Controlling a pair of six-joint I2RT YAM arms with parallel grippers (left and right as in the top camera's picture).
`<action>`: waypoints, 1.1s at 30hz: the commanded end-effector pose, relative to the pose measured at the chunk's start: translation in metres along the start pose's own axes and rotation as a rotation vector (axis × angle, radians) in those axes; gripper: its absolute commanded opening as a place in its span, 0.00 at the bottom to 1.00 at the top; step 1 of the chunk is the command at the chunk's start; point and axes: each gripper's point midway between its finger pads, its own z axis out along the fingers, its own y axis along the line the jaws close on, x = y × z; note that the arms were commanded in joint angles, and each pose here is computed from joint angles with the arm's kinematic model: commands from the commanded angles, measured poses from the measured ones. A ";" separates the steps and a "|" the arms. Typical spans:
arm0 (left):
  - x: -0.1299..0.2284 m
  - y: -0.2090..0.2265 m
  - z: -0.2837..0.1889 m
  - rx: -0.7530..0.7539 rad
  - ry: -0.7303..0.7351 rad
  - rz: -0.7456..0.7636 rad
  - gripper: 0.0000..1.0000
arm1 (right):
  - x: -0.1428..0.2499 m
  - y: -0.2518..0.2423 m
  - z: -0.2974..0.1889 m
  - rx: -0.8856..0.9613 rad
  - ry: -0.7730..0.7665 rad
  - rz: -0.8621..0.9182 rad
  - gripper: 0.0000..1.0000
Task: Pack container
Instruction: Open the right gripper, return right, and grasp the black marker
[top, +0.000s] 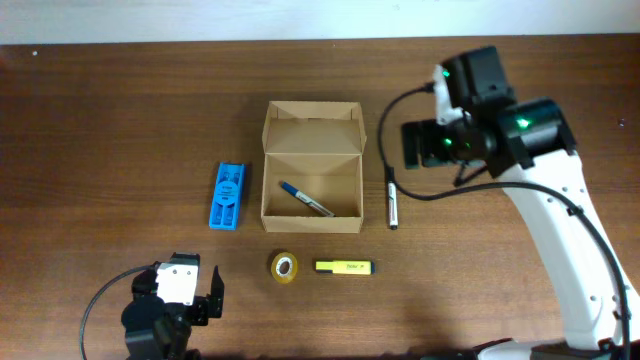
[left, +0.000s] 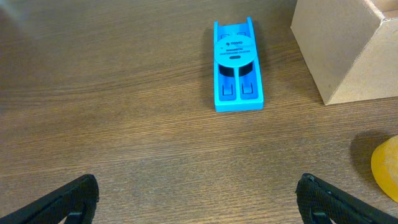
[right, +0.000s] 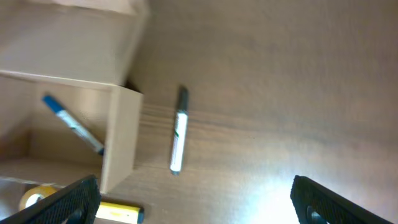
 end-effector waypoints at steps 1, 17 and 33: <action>0.002 0.002 0.001 -0.012 0.004 0.016 1.00 | 0.026 -0.013 0.030 0.038 0.078 0.118 0.99; 0.002 0.002 0.001 -0.012 0.004 0.016 0.99 | 0.089 0.000 0.148 -0.037 0.199 0.159 0.98; 0.002 0.002 0.001 -0.012 0.004 0.016 1.00 | 0.106 0.013 0.204 -0.016 0.280 0.137 0.89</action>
